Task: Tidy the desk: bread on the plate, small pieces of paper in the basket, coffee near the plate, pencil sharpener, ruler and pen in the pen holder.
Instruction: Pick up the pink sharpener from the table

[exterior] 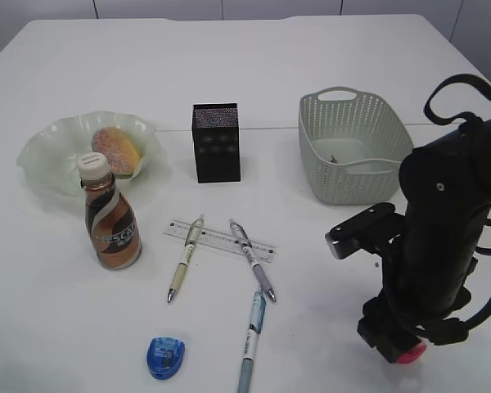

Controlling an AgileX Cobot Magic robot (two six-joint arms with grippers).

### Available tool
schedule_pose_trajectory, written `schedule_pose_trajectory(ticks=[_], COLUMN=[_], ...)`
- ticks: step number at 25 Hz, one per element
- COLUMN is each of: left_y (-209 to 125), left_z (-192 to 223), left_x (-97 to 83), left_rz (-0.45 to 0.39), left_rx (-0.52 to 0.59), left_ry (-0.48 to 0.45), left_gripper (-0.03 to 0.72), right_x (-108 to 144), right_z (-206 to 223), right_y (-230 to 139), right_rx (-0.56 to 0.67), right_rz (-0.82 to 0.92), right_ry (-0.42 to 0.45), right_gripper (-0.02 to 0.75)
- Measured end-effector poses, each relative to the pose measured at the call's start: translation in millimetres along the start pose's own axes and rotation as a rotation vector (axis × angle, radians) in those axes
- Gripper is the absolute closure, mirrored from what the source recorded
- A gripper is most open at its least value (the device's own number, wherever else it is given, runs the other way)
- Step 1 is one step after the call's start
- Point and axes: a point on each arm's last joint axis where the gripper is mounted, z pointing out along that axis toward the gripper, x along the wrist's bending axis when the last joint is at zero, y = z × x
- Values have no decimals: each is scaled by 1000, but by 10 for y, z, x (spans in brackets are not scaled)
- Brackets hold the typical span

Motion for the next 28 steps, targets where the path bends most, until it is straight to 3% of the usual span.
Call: schedule_pose_trajectory(ticks=[28], left_y=[4], left_z=[0], left_x=[-1], left_rz=[-1], left_rx=[-4], left_ry=[-1], left_gripper=[192], right_x=[7], right_z=[201], right_y=[45], right_rx=[32], right_rz=[-2], right_ry=[6], right_gripper=[279])
